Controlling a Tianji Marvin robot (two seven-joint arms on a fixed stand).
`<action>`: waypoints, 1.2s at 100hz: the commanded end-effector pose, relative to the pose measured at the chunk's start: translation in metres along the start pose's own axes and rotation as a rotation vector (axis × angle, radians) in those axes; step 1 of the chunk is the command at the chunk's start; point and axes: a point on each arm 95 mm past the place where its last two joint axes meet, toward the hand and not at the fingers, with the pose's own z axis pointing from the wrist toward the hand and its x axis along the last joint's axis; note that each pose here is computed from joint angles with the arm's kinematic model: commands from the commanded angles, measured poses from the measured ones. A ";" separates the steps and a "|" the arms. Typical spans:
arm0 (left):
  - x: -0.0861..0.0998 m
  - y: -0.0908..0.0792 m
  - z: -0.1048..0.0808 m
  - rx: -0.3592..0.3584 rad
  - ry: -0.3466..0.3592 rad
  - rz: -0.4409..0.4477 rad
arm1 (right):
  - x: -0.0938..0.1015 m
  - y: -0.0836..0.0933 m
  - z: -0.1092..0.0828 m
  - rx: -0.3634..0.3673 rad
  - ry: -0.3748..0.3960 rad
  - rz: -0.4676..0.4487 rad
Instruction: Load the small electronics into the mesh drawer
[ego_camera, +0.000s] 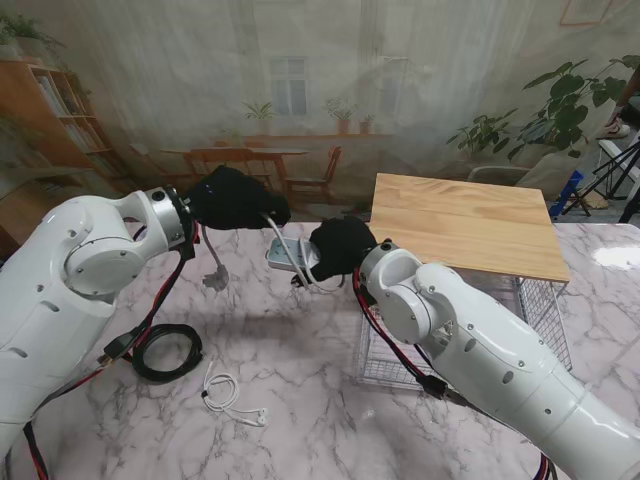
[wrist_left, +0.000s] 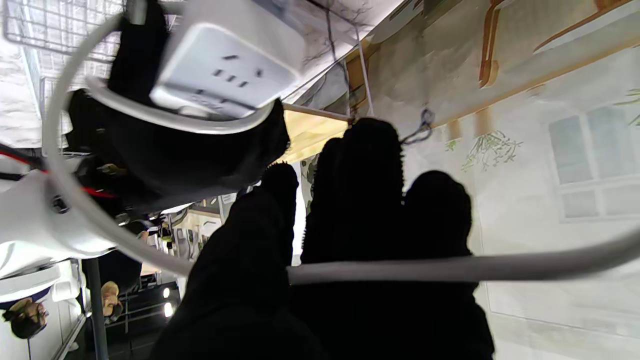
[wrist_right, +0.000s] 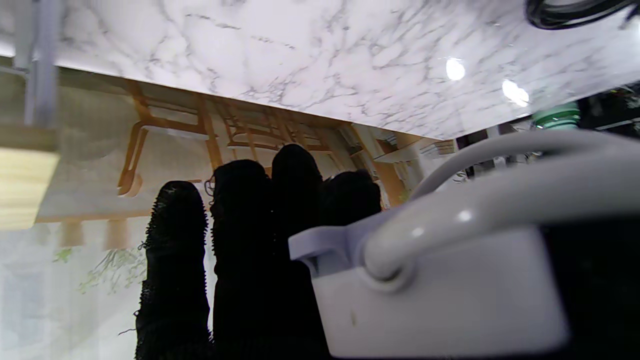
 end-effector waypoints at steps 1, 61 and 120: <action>-0.007 -0.002 0.004 -0.023 -0.020 0.007 | 0.013 -0.005 -0.002 0.005 0.031 0.023; -0.020 0.032 0.046 -0.214 -0.049 -0.076 | 0.038 -0.002 -0.010 -0.025 0.130 0.188; -0.013 0.069 0.062 -0.339 -0.023 -0.168 | 0.041 0.013 -0.022 -0.106 0.110 0.377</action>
